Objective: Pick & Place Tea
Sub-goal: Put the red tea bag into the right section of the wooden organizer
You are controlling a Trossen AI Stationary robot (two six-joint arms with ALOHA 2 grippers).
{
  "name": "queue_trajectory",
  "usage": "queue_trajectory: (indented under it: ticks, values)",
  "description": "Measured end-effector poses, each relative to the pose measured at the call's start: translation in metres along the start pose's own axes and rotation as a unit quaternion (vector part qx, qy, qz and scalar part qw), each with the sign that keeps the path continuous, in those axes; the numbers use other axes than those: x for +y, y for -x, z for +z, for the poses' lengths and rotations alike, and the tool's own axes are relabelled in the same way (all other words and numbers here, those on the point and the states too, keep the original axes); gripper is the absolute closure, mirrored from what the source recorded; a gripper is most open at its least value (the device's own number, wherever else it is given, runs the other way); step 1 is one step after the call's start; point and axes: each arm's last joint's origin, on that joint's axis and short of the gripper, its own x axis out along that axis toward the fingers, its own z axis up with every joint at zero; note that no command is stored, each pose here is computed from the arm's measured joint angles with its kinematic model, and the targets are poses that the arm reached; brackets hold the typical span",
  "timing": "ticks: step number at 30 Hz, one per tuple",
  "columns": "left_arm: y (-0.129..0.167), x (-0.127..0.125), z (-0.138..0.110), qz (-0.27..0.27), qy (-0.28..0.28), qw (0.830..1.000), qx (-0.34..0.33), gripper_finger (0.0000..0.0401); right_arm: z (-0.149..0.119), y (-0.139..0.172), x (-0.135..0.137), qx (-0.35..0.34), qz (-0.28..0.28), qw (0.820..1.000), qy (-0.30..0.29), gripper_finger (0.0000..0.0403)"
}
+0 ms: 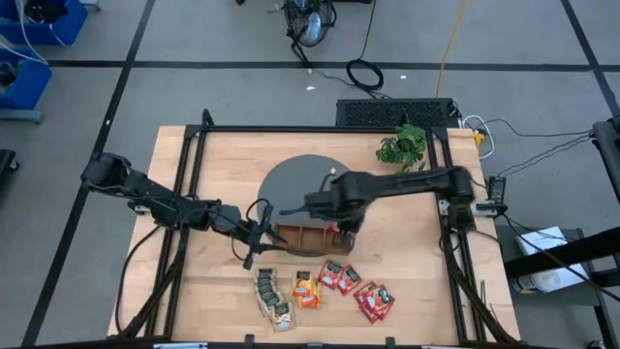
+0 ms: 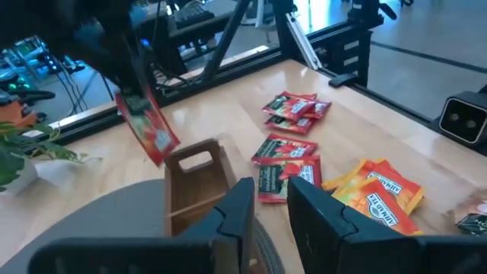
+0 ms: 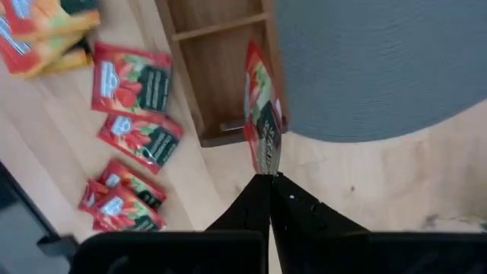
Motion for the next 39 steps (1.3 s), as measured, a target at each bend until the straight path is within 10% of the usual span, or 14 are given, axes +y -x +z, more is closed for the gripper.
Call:
queue_trajectory:
  ticks: [39]
  values:
    - [0.009,-0.002,-0.001,-0.014,0.003,0.999,0.043,0.0313,0.041,-0.071,0.007,0.084,-0.053,0.98,0.173,0.0403]
